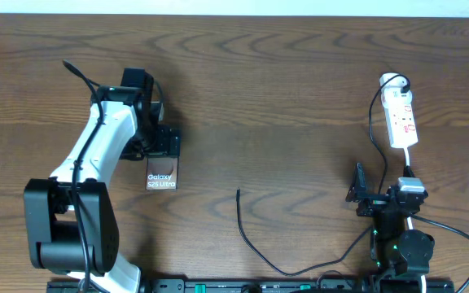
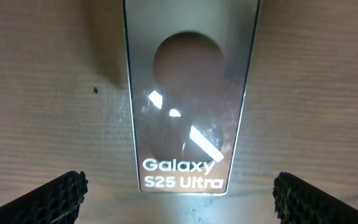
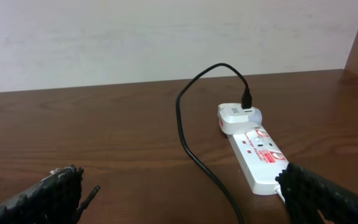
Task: Plug charger to phone and switch on socket
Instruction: 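Move the left gripper over the silver phone and lower toward it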
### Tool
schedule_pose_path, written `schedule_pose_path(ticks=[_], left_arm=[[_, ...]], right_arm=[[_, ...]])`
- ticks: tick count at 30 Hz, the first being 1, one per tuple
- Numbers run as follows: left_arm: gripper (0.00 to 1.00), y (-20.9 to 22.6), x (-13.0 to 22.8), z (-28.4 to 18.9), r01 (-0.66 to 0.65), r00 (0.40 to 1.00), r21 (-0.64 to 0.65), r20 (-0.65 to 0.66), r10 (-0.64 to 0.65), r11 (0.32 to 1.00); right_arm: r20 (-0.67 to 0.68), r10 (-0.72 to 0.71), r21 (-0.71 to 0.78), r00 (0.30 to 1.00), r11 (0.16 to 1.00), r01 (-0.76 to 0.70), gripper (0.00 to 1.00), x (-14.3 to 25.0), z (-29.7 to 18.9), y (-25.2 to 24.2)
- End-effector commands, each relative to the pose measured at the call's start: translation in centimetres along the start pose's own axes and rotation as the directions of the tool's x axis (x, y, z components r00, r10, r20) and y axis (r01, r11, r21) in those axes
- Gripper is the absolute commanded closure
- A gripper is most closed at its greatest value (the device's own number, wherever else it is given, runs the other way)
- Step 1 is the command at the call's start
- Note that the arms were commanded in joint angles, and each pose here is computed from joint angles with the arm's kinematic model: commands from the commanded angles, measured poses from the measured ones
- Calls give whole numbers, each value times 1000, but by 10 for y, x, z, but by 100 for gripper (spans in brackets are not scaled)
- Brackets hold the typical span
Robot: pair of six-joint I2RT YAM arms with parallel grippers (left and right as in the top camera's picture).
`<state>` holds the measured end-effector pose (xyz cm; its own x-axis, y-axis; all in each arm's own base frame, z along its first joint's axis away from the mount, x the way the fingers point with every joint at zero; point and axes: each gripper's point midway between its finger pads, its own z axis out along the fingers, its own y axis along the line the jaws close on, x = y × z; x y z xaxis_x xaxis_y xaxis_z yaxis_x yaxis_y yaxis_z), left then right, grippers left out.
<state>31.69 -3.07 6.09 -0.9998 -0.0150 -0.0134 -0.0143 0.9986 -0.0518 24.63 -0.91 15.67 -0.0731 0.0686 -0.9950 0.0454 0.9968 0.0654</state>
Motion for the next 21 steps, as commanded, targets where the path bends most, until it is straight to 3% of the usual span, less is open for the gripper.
schedule_pose_path(ticks=[1, 21], left_arm=[[2, 1, -4, 0, -21, 1000, -5, 13, 21, 1000], [2, -3, 2, 28, -21, 1000, 25, -5, 21, 999]], right_arm=[[-1, -13, -12, 1000, 1000, 13, 1, 1, 0, 3], [-1, -13, -12, 1000, 1000, 13, 1, 1, 0, 3]])
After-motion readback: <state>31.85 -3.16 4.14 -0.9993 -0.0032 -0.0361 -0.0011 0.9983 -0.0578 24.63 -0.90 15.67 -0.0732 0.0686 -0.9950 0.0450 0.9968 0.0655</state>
